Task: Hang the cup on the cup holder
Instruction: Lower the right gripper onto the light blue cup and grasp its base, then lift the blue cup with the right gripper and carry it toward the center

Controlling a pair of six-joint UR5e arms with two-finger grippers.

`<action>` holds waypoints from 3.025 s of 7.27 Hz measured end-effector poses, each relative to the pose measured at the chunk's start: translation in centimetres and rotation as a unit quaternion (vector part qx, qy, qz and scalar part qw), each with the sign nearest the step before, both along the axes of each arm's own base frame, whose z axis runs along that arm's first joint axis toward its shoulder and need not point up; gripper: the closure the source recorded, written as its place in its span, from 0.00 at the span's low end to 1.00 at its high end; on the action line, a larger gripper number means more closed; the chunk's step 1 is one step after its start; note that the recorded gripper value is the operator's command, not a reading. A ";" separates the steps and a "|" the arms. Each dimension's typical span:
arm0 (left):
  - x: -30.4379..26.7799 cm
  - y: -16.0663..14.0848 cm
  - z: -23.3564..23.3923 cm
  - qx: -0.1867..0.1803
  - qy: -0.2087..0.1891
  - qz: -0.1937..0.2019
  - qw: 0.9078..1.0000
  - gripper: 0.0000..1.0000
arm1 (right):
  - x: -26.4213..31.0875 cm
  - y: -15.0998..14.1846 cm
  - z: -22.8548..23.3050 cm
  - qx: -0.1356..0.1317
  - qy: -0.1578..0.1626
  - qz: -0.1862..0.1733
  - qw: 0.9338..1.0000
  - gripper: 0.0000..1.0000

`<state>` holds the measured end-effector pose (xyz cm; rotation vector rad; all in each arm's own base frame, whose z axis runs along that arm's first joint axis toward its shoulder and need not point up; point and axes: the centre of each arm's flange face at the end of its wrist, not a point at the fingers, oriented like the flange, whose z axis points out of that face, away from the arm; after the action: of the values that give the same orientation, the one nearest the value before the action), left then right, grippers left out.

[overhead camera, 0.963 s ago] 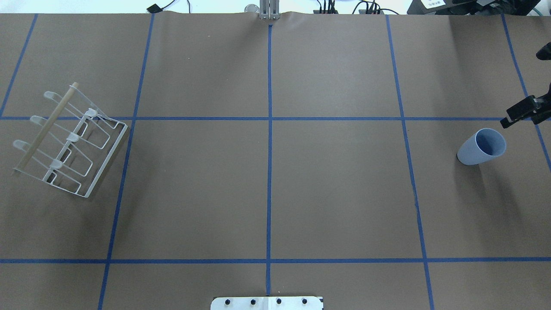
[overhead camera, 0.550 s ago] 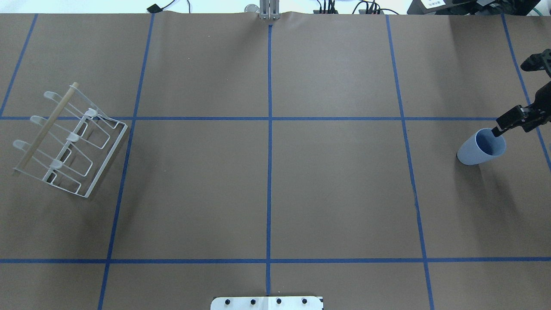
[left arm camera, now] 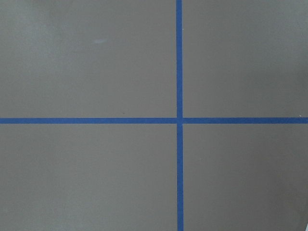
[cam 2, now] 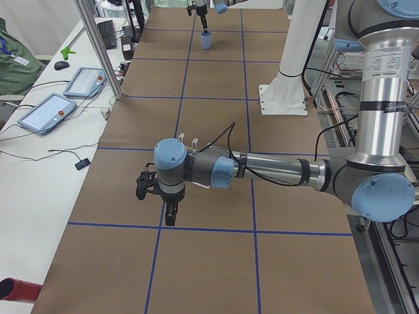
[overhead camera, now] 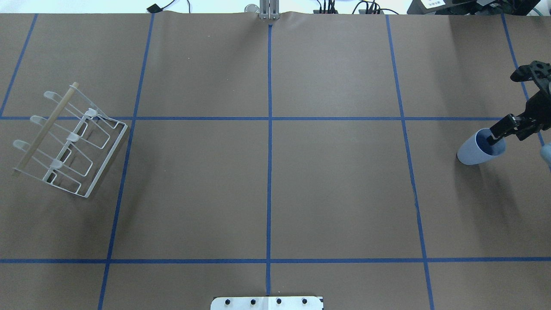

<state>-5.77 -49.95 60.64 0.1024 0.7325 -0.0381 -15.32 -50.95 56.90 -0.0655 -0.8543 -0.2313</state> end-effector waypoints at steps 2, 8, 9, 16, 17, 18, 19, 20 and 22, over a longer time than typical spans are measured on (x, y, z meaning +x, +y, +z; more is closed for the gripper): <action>0.0 -0.1 -0.1 0.001 0.000 0.000 1.000 0.01 | -0.5 0.1 0.9 -0.008 0.004 -0.005 1.000 0.34; 0.0 -0.1 0.0 0.001 0.000 0.001 1.000 0.01 | -1.3 0.2 1.6 0.030 0.004 -0.011 0.999 1.00; 0.0 -0.1 0.0 0.001 0.000 0.001 1.000 0.01 | -0.8 0.2 0.6 0.039 -0.005 -0.007 0.999 1.00; 2.6 -4.8 -9.5 0.071 0.015 -0.016 0.997 0.01 | 1.0 -1.3 -21.5 0.091 -0.177 0.111 0.974 1.00; 4.0 -5.1 -12.3 0.094 0.032 -0.042 0.994 0.01 | 0.0 -0.7 -24.4 0.084 -0.219 0.137 0.962 1.00; 5.5 -5.1 -14.9 0.119 0.064 -0.078 0.988 0.01 | -0.5 0.3 -26.3 0.078 -0.262 0.162 0.948 1.00; 6.7 -4.9 -17.2 0.140 0.104 -0.113 0.978 0.01 | -0.7 1.4 -27.6 0.074 -0.302 0.180 0.933 1.00; 8.0 -4.3 -19.1 0.153 0.151 -0.141 0.966 0.01 | -0.9 2.4 -28.4 0.072 -0.336 0.191 0.920 1.00; 12.9 -2.4 -22.1 0.142 0.264 -0.166 0.939 0.01 | -0.9 4.4 -29.4 0.063 -0.398 0.201 0.893 1.00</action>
<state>7.18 -52.30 38.53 0.5072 1.2501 -0.2925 -16.21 -46.60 27.49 0.3531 -1.6425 0.0956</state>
